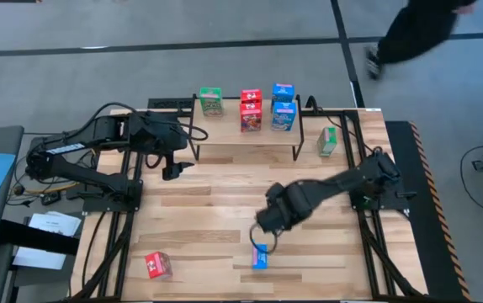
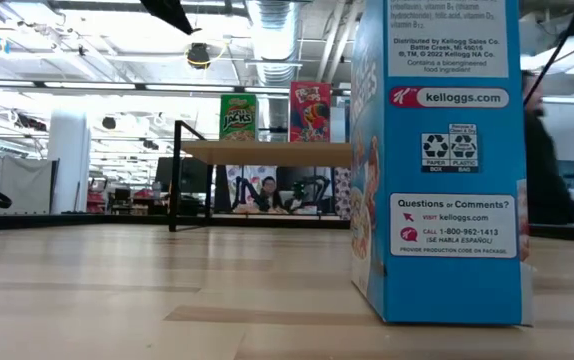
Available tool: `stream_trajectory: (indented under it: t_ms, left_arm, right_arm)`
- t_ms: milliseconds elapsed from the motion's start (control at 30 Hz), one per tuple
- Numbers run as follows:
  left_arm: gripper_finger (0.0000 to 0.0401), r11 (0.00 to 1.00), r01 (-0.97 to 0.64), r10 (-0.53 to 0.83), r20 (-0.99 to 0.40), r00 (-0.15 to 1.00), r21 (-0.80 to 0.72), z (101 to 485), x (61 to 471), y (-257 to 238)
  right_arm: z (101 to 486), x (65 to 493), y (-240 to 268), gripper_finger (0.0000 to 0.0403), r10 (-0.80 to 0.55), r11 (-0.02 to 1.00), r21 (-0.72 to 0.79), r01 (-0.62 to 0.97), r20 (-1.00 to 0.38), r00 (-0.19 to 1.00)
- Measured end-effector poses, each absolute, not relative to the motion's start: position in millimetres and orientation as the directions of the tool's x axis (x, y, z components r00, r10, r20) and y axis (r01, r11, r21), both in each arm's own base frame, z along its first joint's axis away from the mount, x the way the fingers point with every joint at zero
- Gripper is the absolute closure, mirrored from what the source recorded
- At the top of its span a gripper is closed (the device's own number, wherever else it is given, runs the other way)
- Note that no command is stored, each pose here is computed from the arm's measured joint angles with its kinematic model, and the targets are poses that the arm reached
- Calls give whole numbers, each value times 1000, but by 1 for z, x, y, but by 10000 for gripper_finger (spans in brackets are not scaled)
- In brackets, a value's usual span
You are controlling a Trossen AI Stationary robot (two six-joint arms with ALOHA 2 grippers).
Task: Stack cereal on shelf
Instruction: Put the bottom green cereal box on the shelf aligned with the other green cereal box
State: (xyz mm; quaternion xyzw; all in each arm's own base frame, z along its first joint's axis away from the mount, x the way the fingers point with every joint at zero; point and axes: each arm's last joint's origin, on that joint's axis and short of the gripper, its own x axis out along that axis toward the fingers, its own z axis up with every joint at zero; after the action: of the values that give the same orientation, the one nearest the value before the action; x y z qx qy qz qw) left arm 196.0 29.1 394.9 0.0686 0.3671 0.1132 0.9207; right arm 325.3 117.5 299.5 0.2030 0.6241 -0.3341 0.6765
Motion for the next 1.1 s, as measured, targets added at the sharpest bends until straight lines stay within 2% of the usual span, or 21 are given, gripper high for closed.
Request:
stream_trajectory:
  t_ms: [167,467,833,1100]
  left_arm:
    - [9,965,-148,257,-682,685,215,390,201,30]
    - [9,985,-83,167,-696,698,154,386,211,29]
    - [9,993,-108,109,-634,766,40,389,226,29]
    - [9,995,-88,40,-670,741,-38,374,250,29]
  right_arm:
    - [312,337,89,189,-184,782,-128,610,-982,29]
    - [349,352,50,189,-157,932,-82,352,-969,190]
    - [364,361,36,189,-151,988,-154,14,-941,302]
    - [366,367,35,189,-144,987,-162,-20,-921,362]
